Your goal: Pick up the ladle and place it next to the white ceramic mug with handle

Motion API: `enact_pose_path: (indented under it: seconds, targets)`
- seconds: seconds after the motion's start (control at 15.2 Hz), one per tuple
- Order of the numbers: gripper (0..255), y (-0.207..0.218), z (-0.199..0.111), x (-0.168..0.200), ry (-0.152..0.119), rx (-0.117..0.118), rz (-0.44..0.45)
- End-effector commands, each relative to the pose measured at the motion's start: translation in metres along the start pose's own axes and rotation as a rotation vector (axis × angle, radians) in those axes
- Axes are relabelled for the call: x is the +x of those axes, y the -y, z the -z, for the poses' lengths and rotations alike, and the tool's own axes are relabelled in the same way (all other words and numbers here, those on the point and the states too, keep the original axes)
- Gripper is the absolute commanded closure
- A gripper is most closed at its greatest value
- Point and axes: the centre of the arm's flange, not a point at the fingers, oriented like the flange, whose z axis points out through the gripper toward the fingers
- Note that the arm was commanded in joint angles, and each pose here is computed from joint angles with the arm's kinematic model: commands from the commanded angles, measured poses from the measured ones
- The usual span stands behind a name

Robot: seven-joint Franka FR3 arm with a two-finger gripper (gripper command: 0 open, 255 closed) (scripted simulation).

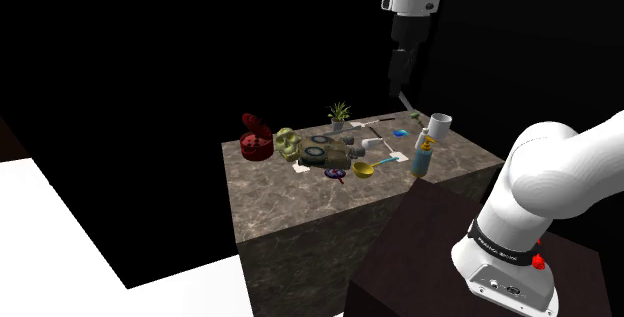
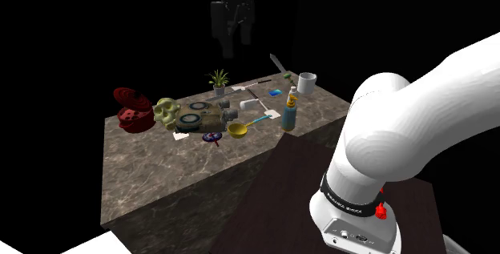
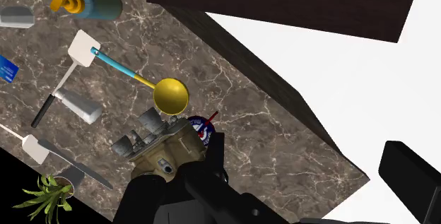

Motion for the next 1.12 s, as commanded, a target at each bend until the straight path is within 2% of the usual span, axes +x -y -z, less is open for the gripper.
enact_pose_path:
  seconds: [0.0,0.53,1.06]
  targets:
    - [0,0.000,0.000,0.000,0.000,0.000,0.000]
    - [0,-0.049,-0.091,-0.016,-0.035,-0.027,0.231]
    - [0,-0.102,-0.182,-0.018,-0.071,-0.054,0.463]
